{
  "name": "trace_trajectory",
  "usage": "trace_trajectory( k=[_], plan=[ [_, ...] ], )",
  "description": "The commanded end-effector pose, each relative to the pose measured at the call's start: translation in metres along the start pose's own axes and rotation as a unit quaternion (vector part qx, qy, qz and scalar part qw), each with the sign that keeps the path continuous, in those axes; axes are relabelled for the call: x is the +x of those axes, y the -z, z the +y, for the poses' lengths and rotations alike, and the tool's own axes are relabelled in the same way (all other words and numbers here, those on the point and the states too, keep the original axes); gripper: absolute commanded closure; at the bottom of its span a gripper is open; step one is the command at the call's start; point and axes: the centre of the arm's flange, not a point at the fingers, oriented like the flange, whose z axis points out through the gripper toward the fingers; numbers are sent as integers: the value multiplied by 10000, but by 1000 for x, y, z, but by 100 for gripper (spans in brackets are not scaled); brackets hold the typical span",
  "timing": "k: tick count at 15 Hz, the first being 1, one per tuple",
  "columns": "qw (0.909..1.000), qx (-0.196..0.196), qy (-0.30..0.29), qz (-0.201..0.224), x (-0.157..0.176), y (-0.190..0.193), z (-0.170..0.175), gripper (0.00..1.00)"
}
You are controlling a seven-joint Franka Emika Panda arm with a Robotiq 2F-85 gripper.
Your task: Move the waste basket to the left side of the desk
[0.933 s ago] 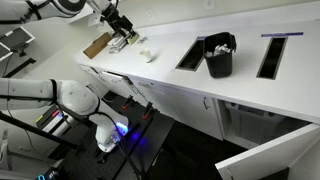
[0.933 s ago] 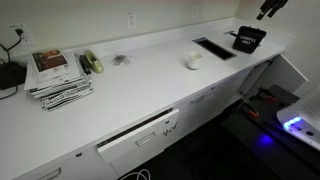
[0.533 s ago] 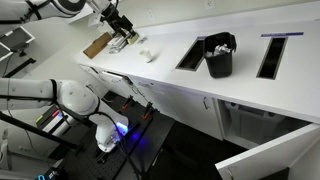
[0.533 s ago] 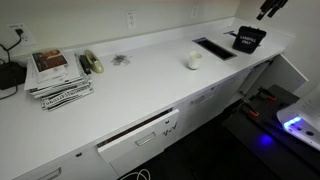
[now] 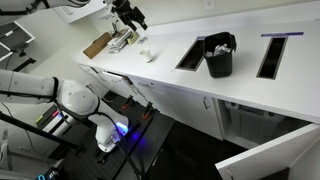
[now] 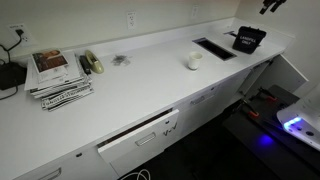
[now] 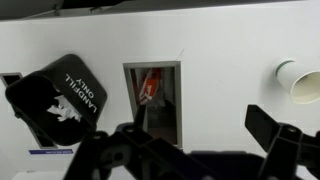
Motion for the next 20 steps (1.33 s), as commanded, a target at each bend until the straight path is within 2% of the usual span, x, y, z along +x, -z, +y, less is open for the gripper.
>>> trace_trajectory(
  k=[1, 5, 10, 11, 12, 15, 20],
  plan=[
    [9991, -342, 215, -104, 59, -13, 59, 0],
    [9955, -584, 678, -325, 93, -45, 114, 0],
    [9931, -357, 933, -620, 114, -112, 166, 0],
    [9931, -324, 896, -682, 114, -121, 172, 0],
    [9934, -354, 858, -673, 93, -110, 152, 0],
    [9926, -340, 849, -799, 101, -131, 165, 0],
    [9917, -409, 938, -775, 108, -134, 169, 0]
  ],
)
